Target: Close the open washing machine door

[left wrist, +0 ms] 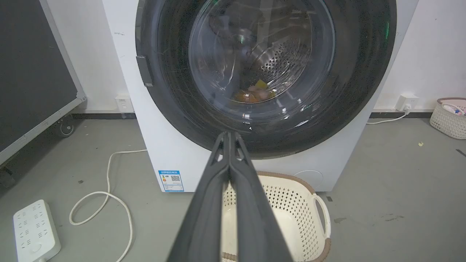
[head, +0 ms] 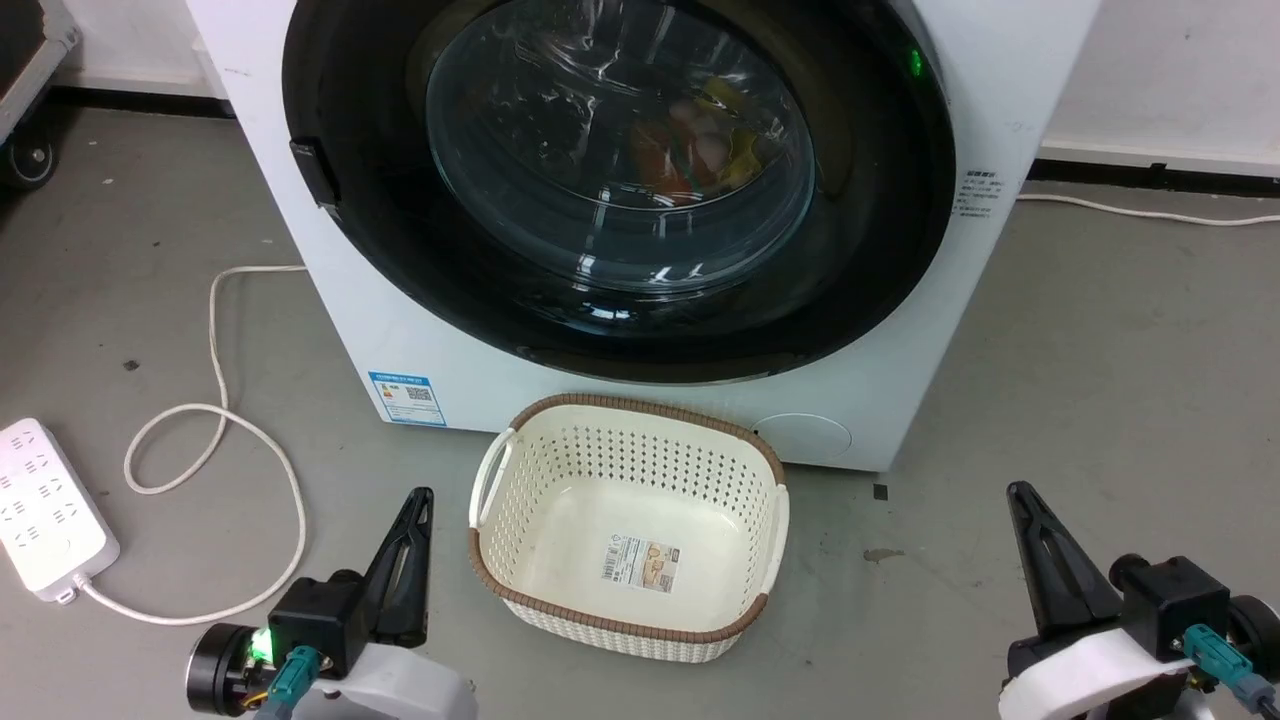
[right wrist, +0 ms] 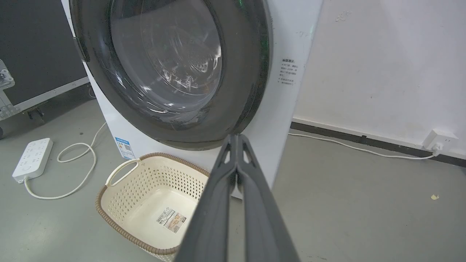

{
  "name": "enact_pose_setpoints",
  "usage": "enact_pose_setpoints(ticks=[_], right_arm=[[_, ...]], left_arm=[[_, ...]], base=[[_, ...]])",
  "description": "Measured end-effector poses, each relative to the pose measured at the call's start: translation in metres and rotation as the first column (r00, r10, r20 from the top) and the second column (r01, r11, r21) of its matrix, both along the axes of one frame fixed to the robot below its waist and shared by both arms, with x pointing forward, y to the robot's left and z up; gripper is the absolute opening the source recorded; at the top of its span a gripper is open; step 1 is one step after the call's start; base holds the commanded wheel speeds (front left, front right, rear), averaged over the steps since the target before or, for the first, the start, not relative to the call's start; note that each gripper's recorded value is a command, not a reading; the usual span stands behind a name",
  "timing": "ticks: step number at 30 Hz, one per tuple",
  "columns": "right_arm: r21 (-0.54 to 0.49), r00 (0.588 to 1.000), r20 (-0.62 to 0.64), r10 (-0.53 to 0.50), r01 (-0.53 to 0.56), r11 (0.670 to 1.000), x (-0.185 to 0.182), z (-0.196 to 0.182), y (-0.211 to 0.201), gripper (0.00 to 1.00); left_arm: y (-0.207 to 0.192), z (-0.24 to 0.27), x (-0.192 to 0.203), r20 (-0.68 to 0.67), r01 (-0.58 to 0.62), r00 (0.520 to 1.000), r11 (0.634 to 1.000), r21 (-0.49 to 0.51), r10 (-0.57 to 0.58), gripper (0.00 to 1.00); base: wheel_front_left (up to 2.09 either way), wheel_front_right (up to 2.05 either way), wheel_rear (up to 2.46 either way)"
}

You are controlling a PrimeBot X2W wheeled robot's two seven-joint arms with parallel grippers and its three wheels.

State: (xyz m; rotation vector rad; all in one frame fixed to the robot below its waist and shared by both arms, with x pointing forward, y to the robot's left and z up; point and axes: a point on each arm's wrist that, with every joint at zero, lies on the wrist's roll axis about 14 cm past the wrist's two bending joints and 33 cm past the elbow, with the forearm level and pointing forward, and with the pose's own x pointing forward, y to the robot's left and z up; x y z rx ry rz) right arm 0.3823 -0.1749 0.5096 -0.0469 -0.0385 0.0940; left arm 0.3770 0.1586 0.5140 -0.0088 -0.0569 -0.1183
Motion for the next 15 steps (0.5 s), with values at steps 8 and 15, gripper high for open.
enact_pose_setpoints(ticks=[8, 15], right_arm=[[-0.001, 1.0, 0.001, 0.004, -0.004, 1.0, -0.0005, 0.0023, 0.0014, 0.0], [-0.002, 1.0, -0.005, 0.007, -0.007, 1.0, -0.001, 0.0036, 0.0026, 0.0]], left_arm=[[0.0011, 0.0018, 0.0001, -0.003, -0.009, 1.0, 1.0, 0.009, 0.009, 0.0], [0.0024, 0.0039, 0.0001, -0.003, -0.017, 1.0, 1.0, 0.01, 0.017, 0.0]], base=[[0.0, 0.0, 0.0], [0.0, 0.0, 0.0]])
